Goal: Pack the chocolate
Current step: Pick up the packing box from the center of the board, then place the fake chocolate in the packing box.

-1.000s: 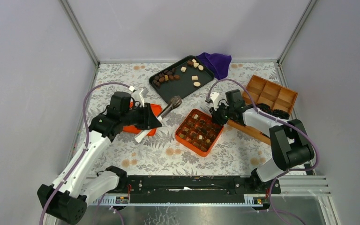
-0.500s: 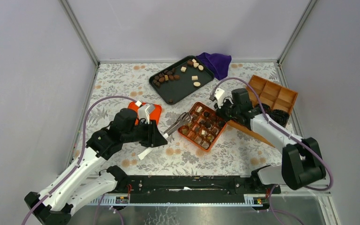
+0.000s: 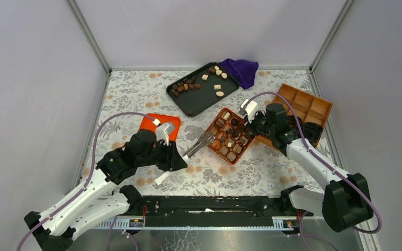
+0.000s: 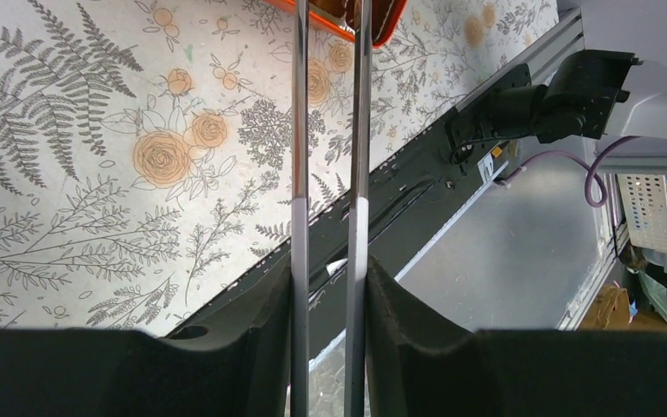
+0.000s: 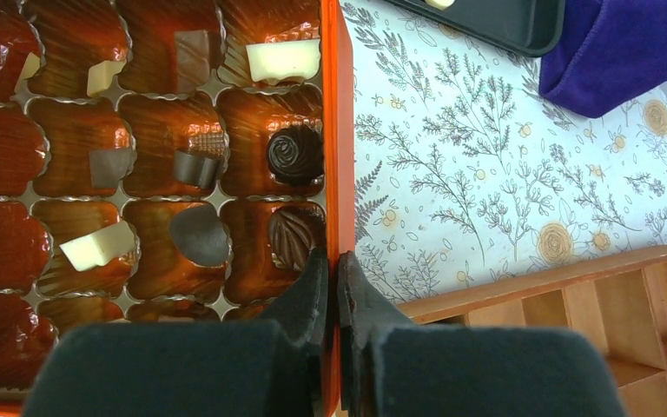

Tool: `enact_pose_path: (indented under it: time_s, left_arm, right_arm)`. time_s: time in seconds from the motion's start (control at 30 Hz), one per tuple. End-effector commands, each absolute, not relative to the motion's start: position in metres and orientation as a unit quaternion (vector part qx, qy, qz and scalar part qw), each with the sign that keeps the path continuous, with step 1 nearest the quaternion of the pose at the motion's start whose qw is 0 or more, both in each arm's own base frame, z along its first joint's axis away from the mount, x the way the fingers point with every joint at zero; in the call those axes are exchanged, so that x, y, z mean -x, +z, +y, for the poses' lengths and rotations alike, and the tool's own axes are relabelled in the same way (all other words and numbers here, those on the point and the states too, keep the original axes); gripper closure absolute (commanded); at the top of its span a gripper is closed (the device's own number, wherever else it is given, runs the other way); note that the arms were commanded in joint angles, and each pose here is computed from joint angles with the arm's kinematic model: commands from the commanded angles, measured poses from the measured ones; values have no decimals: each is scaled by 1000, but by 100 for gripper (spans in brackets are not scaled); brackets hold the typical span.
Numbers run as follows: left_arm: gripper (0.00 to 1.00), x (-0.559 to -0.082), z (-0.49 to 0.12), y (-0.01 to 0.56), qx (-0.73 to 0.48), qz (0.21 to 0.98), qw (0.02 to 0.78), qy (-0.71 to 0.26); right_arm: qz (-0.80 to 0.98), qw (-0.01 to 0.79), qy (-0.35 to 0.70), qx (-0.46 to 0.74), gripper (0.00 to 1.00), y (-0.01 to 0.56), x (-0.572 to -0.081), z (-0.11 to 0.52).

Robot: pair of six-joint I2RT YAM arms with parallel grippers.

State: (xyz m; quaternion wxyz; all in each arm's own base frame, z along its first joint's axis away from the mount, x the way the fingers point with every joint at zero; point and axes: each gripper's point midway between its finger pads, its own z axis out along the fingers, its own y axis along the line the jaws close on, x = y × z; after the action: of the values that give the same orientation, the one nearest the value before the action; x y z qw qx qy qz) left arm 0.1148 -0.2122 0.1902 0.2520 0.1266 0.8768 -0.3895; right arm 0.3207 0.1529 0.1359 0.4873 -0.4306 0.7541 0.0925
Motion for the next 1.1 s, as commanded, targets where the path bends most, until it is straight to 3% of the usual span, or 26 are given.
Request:
enact_pose_path:
  time_s: [0.0,0.53,1.07]
  left_arm:
    - [100,-121,-219,198,-118,869,283,-389]
    - [100,-109,-245,203,-162,869,317,-344]
    - [100,-122,-243,199,-185,869,369,-273]
  right_arm:
    - [699,575,78,418,100,190,-339,161]
    - [598,685,73,410,100,233,-318,163]
    - [597,681,83,415,100,230,-315,165]
